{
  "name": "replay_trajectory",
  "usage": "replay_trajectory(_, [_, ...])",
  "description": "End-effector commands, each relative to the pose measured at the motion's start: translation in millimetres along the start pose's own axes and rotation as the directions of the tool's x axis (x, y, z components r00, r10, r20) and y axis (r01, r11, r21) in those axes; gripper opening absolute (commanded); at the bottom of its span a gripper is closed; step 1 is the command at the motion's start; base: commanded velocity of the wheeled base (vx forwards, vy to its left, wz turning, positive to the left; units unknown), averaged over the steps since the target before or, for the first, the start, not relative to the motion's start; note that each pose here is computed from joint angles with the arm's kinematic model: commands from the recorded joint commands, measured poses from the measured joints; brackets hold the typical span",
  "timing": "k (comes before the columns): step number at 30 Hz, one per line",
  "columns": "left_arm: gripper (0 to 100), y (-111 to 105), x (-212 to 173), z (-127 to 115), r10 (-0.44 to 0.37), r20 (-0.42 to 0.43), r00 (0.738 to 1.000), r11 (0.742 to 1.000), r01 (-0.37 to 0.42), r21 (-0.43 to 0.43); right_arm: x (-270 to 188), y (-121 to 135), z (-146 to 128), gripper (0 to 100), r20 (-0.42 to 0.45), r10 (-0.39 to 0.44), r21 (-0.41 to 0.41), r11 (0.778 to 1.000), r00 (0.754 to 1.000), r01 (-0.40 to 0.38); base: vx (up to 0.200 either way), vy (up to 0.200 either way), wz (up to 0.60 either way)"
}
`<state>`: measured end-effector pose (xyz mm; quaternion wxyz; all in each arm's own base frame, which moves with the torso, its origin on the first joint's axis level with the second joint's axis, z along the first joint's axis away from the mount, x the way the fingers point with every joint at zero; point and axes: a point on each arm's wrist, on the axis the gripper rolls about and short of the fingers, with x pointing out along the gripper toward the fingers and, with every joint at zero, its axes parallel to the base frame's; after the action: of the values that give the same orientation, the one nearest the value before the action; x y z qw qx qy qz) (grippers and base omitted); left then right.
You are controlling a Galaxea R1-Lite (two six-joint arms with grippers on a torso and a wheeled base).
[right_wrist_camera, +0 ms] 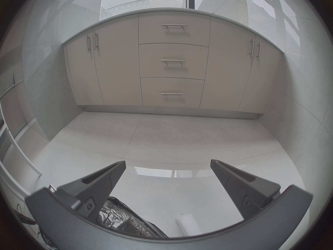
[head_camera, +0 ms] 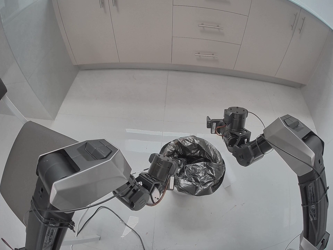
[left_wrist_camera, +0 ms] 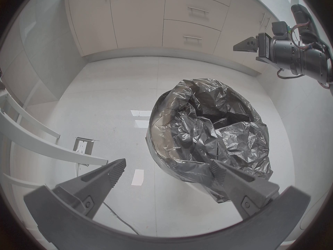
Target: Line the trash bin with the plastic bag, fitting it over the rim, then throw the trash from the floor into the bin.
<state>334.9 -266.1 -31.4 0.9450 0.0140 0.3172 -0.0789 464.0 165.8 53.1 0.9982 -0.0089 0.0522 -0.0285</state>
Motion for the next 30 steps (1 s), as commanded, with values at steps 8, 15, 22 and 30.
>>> replay_trajectory(8, [100, 6, -6, -7, 0.011, -0.029, 1.0, 0.999, -0.01, 0.045, 0, 0, -1, 100, -0.001, 0.0, 0.002, 1.0, 1.0, 0.0, 0.0, 0.0, 0.0])
replay_trajectory(15, [100, 7, -17, -13, 0.011, -0.051, 0.999, 0.998, -0.007, 0.064, 0, 0, -1, 100, 0.0, 0.001, 0.002, 1.0, 1.0, -0.001, 0.0, 0.0, 0.0])
replay_trajectory(22, [100, 10, -17, -21, 0.021, -0.076, 0.997, 0.997, -0.015, 0.075, 0, 0, -1, 100, -0.003, 0.0, 0.001, 1.0, 1.0, 0.0, 0.0, 0.0, 0.0])
replay_trajectory(30, [100, 12, -16, -29, 0.028, -0.1, 0.995, 0.996, -0.02, 0.088, 1, 0, -5, 100, -0.008, 0.0, 0.002, 1.0, 1.0, 0.0, 0.0, 0.0, 0.0])
